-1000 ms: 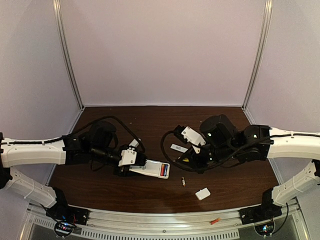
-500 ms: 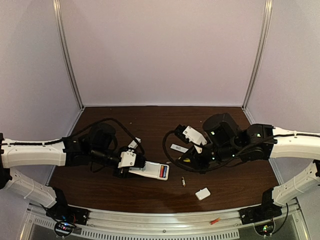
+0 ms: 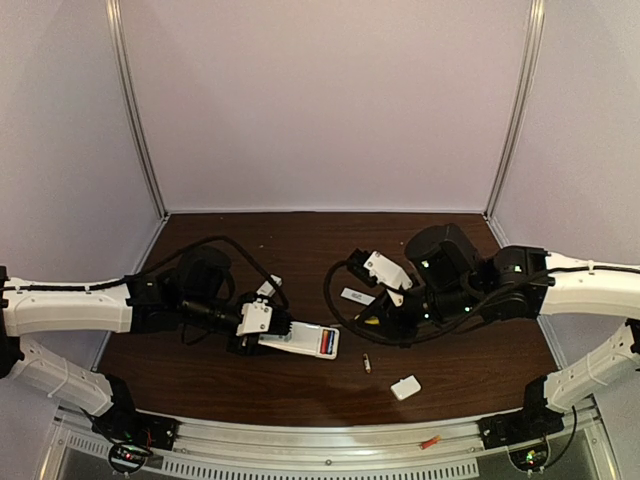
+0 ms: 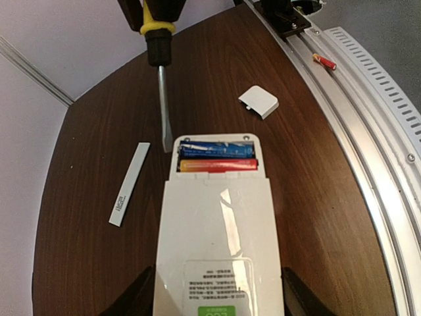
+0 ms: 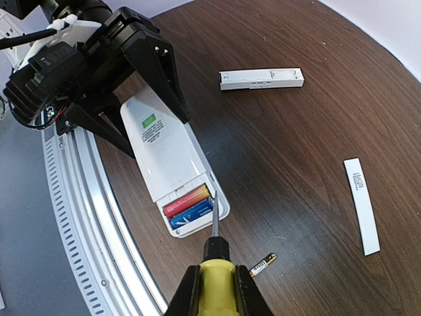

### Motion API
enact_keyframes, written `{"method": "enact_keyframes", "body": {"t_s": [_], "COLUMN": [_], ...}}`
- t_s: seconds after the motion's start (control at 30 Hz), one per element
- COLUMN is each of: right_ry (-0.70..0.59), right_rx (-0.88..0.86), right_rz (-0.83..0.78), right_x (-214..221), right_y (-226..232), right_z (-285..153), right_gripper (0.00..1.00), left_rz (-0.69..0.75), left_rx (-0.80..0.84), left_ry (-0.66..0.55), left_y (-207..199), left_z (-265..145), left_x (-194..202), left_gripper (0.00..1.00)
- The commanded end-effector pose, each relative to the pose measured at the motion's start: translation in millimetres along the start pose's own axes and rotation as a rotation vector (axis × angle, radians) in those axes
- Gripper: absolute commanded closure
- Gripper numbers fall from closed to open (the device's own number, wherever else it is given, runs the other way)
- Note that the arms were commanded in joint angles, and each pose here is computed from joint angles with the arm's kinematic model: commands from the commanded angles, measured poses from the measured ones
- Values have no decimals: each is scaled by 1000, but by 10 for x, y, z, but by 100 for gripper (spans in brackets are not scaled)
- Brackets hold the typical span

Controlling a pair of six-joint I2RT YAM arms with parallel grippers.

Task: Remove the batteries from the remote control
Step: Remove the battery from the remote control without the battery cover.

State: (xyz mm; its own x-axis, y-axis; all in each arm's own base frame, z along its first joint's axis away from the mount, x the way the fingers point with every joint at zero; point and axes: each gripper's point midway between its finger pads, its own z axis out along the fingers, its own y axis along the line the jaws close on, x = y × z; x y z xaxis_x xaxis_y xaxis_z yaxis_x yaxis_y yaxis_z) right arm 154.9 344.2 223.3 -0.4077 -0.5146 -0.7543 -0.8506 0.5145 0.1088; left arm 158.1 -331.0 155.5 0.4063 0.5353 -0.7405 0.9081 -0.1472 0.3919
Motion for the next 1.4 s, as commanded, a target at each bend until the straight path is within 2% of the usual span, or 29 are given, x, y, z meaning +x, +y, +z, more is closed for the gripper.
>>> {"method": "enact_keyframes", "body": {"t_s": [0.0,0.77,1.37], "right_ry": [3,67,183], "right_rx": [2,-19,-163], "right_rz": [-16,-15,39], "right_x": [-33,165,461], "right_y": [20,43,283], "right_z": [-12,67,216], "right_gripper": [100,100,100], "left_rz": [26,26,94], "left_rx": [-35,-52,-189], "left_ry": [-62,-62,-32], "left_y": [98,138,426], "left_z": [-37,-33,-26], "left_x": [-146,-158,-129], "left_gripper": [100,100,100]}}
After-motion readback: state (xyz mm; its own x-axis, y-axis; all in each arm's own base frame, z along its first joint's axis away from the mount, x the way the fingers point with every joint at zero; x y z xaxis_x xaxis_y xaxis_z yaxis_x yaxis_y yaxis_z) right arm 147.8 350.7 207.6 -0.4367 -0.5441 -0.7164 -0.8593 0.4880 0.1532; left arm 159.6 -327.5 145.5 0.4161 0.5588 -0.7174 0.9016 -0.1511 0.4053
